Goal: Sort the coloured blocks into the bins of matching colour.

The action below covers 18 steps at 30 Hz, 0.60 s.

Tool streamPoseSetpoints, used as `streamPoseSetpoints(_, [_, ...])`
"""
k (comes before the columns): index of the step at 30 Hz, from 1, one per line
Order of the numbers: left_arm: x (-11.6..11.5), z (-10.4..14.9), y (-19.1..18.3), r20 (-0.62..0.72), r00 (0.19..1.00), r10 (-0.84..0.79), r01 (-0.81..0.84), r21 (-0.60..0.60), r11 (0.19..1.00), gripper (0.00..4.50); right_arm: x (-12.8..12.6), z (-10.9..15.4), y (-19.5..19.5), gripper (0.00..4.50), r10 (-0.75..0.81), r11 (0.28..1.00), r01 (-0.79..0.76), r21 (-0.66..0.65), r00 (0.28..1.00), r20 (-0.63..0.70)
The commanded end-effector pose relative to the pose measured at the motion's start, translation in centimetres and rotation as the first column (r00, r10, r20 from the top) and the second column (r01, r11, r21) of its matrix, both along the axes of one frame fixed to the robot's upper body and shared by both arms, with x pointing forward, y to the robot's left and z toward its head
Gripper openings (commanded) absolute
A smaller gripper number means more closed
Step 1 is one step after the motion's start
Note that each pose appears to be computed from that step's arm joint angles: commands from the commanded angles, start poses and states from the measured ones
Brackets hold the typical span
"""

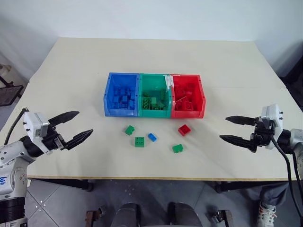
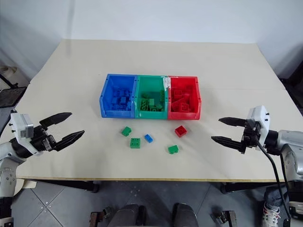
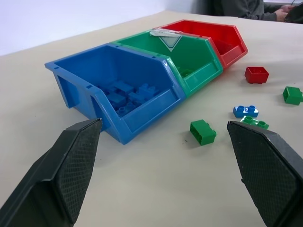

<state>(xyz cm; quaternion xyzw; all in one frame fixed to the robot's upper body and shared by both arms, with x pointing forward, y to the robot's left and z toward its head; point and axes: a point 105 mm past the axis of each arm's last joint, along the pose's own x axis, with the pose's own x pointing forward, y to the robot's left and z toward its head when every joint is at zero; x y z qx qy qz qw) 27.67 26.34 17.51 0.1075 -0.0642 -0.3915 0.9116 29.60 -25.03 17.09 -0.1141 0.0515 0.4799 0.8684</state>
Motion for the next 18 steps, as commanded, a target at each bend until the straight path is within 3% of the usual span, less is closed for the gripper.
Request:
streamPoseSetpoints(1, [-0.1, 0.8, -0.2, 0.037, 0.999, -0.020, 0.019, 0.014, 1.000, 4.50, 0.0, 1.7, -0.1, 4.44, -0.003, 1.000, 0.003, 0.007, 0.998, 0.064])
streamPoseSetpoints(8, [1.2, 0.8, 0.4, -0.025, 0.995, 0.092, -0.093, -0.032, 0.995, 4.50, 0.4, 1.9, 0.5, 4.44, -0.008, 1.000, 0.007, 0.011, 0.997, 0.072])
streamPoseSetpoints(13, [0.7, 0.1, -2.4, -0.057, 0.998, -0.038, 0.038, 0.010, 0.999, 4.50, 0.4, 1.2, 0.5, 4.44, -0.039, 0.998, 0.041, -0.038, 0.999, 0.037])
streamPoseSetpoints(18, [1.3, -0.9, -3.6, -0.080, 0.988, -0.131, 0.136, 0.064, 0.989, 4.50, -2.0, 0.6, -1.7, 4.44, -0.080, 0.989, 0.076, -0.128, 0.997, -0.020])
